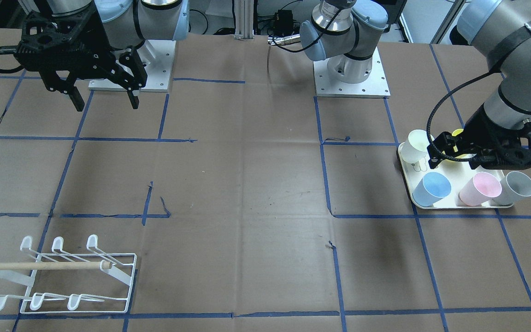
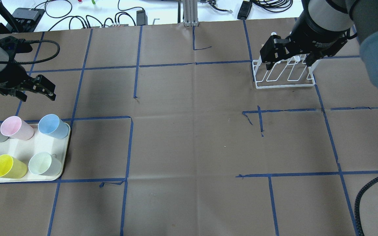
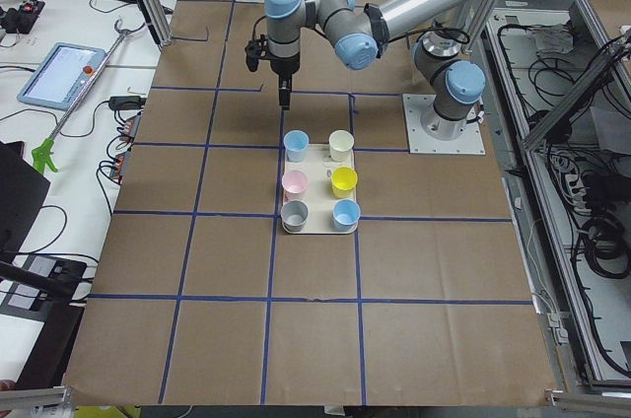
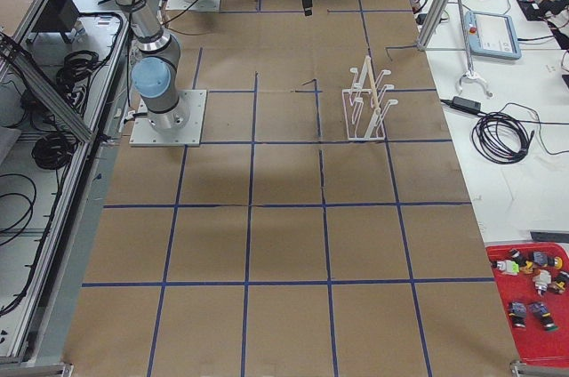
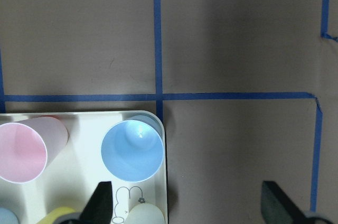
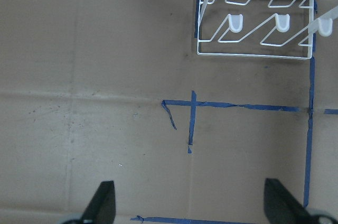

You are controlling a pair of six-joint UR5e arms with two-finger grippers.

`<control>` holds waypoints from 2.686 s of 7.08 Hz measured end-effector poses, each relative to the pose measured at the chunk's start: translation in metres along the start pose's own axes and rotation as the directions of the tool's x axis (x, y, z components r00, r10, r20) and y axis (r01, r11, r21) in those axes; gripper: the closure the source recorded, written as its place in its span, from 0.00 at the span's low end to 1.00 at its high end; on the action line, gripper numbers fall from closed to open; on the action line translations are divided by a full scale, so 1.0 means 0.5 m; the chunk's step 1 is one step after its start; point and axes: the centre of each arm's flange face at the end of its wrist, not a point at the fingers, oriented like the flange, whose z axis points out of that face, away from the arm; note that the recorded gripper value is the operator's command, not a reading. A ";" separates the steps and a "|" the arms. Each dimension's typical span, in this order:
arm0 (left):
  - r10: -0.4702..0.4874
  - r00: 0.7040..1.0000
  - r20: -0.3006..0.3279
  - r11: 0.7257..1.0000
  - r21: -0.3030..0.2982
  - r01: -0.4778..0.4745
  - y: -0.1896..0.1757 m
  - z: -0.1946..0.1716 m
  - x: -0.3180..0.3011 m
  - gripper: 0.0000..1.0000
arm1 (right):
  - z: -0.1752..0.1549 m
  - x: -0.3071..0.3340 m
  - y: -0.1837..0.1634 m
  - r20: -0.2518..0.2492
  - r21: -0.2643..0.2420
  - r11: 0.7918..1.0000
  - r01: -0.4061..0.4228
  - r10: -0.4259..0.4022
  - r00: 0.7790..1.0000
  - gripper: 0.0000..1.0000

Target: Transfer IKEA cup to right arm and place on rack

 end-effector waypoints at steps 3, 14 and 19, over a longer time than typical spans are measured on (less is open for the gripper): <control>-0.024 1.000 0.005 1.000 0.014 0.024 0.014 0.110 -0.019 0.01 | -0.001 0.000 0.001 0.000 0.001 1.000 0.000 0.000 1.000 0.00; -0.025 1.000 -0.003 0.999 -0.025 0.024 0.074 0.258 0.007 1.00 | 0.003 0.000 0.003 0.002 -0.004 1.000 0.000 0.000 1.000 0.00; -0.032 0.999 0.006 0.999 -0.020 0.032 0.068 0.241 0.001 1.00 | 0.007 0.000 0.003 0.002 -0.008 1.000 0.000 0.000 1.000 0.00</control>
